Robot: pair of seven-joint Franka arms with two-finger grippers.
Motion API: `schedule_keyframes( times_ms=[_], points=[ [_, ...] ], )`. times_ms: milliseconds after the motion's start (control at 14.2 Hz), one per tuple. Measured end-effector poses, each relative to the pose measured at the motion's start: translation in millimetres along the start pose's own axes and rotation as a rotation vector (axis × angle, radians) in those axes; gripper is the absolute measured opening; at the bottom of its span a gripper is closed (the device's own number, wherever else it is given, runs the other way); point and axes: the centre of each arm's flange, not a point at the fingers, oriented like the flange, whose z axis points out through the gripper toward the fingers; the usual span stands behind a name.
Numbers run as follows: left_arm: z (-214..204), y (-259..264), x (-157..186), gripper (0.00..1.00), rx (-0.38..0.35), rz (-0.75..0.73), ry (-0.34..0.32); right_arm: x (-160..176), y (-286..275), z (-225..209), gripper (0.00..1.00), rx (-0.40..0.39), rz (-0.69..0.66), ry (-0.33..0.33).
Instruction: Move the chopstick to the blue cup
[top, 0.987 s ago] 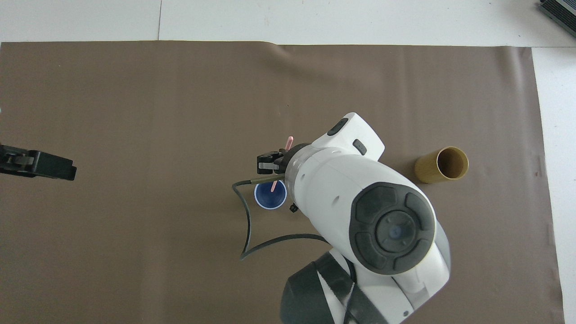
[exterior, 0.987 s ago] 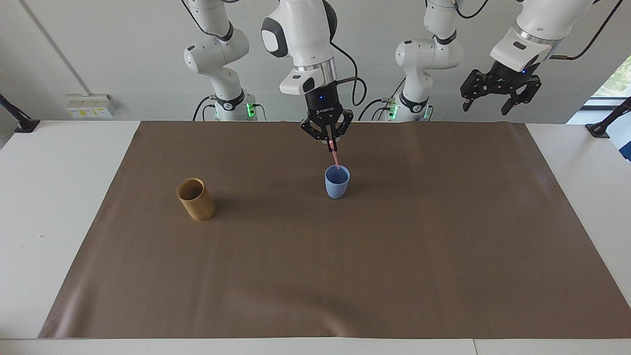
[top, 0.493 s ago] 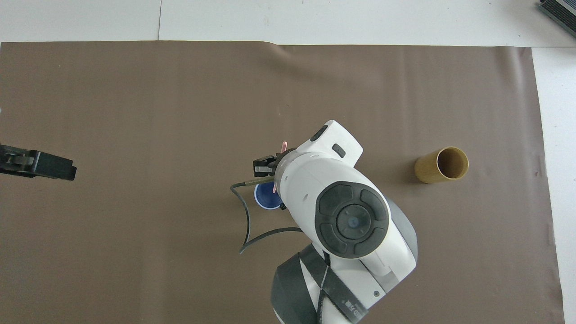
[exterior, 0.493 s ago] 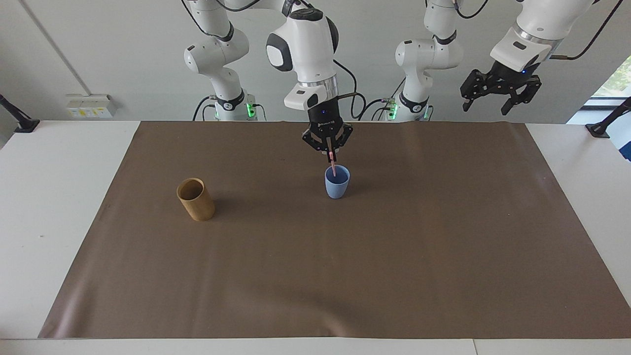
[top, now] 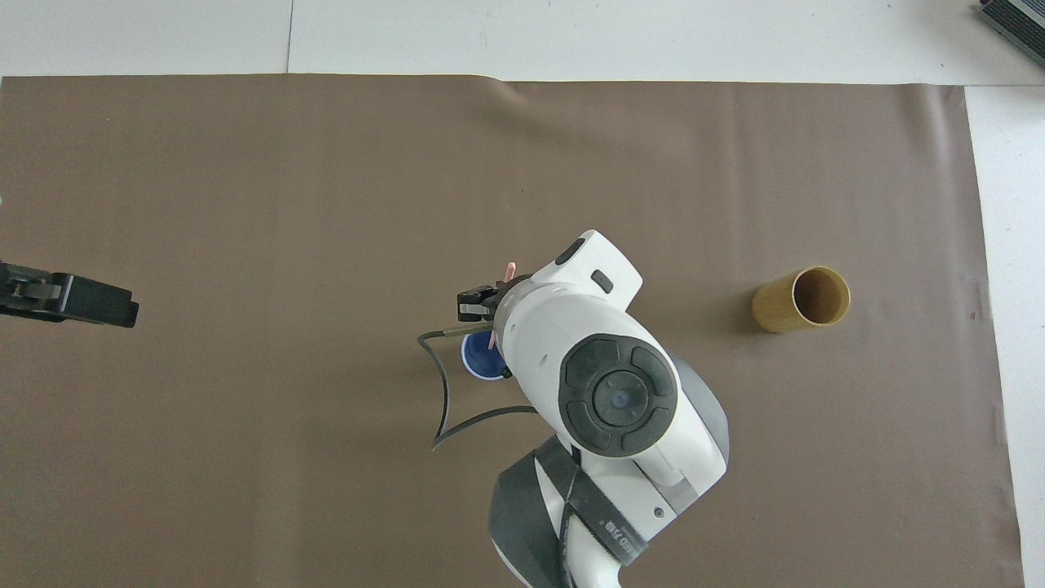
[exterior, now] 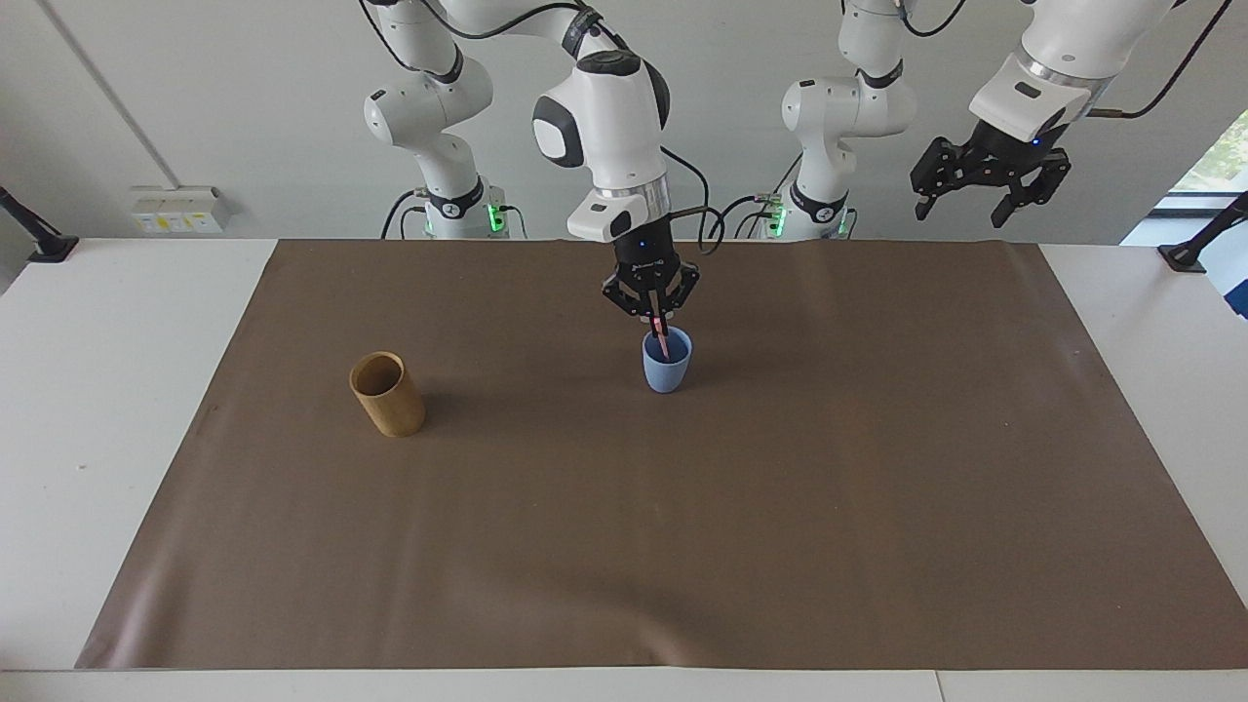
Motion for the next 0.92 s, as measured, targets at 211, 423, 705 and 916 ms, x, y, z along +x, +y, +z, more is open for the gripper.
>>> schedule_keyframes(
  times_ms=[211, 423, 705, 916],
  points=[
    [0.0, 0.0, 0.0, 1.00, 0.000, 0.000, 0.000, -12.3, -7.1, 10.2, 0.21, -0.003, -0.011, -0.017],
    [0.0, 0.0, 0.0, 1.00, 0.000, 0.000, 0.000, -17.0, -13.2, 10.1, 0.55, 0.001, -0.005, -0.020],
    [0.0, 0.0, 0.0, 1.00, 0.000, 0.000, 0.000, 13.1, 13.0, -7.2, 1.00, -0.016, 0.050, 0.006],
    [0.0, 0.0, 0.0, 1.00, 0.000, 0.000, 0.000, 59.5, 63.4, -47.0, 1.00, -0.064, 0.147, 0.013]
  ],
)
